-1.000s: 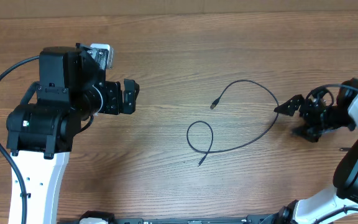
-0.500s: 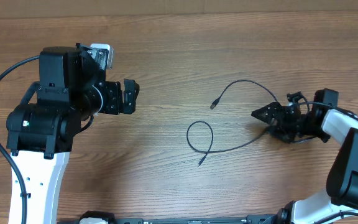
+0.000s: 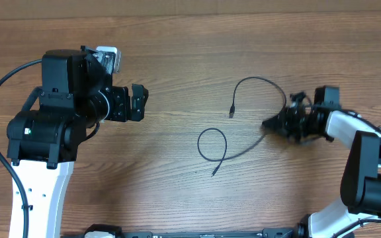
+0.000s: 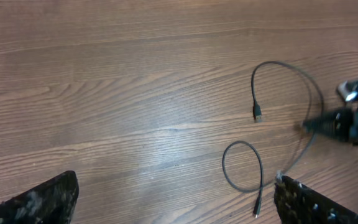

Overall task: Untangle cables
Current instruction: 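Grasp the last cable and pull it off to the right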

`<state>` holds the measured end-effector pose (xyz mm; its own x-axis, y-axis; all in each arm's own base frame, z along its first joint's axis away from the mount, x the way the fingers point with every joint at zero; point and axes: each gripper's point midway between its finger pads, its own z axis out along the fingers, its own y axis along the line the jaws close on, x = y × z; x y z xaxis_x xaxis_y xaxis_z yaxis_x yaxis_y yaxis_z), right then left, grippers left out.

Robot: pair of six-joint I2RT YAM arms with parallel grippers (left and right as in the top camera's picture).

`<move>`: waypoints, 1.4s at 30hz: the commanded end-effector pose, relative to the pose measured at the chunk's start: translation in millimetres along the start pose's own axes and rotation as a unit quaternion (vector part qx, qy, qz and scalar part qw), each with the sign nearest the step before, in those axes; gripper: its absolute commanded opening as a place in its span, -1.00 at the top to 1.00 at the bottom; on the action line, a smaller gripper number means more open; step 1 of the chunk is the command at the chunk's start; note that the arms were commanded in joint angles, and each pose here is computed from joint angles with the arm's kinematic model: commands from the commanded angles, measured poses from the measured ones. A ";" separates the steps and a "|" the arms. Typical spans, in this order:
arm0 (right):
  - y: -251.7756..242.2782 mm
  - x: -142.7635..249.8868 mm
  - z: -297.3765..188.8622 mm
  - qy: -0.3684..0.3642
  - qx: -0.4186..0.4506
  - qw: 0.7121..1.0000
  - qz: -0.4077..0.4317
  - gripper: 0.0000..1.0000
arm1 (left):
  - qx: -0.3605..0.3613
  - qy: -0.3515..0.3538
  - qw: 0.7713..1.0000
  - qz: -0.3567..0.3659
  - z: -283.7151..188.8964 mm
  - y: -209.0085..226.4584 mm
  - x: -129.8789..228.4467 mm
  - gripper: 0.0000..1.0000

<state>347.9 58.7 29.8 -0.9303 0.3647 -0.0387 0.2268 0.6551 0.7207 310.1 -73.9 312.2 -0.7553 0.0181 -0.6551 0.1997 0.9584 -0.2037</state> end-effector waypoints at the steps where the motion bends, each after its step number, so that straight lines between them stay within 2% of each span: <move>1: 48.9 -58.7 -35.5 -0.057 -0.020 0.997 -0.043 0.92 | 0.000 -0.003 1.000 -0.002 -0.8 -0.7 -2.5 -1.00; 8: 127.8 -149.3 -145.5 -0.196 0.024 0.975 -0.102 0.92 | 0.000 -0.003 1.000 -0.002 -0.7 -0.8 -2.4 -1.00; 9: 149.6 -169.4 -191.3 -0.252 0.041 0.960 -0.112 0.92 | 0.000 -0.003 1.000 -0.002 -0.8 -0.9 -2.5 -1.00; 14: 199.2 -193.2 -312.7 -0.395 0.075 0.903 -0.150 0.92 | 0.000 -0.003 1.000 -0.002 -0.9 -0.7 -2.6 -1.00; 22: 220.5 -178.5 -483.0 -0.593 0.162 0.775 -0.147 0.92 | 0.000 -0.003 1.000 -0.002 -0.8 -0.7 -2.5 -1.00; 24: 213.6 -177.4 -489.4 -0.591 0.185 0.768 -0.162 0.92 | 0.000 -0.003 1.000 -0.002 -0.8 -0.7 -2.5 -1.00; 27: 192.5 -179.0 -479.5 -0.560 0.232 0.775 -0.177 0.92 | 0.000 -0.003 1.000 -0.002 -0.7 -0.8 -2.4 -1.00; 36: 62.3 -209.3 -416.8 -0.468 0.344 0.812 -0.058 0.92 | 0.000 -0.003 1.000 -0.002 -0.8 -0.7 -2.5 -1.00; 40: 14.1 -218.1 -389.7 -0.450 0.343 0.825 -0.009 0.92 | 0.000 -0.003 1.000 -0.002 -0.7 -0.8 -2.4 -1.00; 42: 4.3 -218.7 -394.8 -0.459 0.341 0.820 0.006 0.92 | 0.000 -0.003 1.000 -0.002 -0.9 -0.7 -2.6 -1.00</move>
<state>448.9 -257.4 319.5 -0.4425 0.4682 -0.7648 0.5667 0.8070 0.1661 310.1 -73.9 312.2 -0.7553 0.0181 -0.6551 0.1997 0.9584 -0.2037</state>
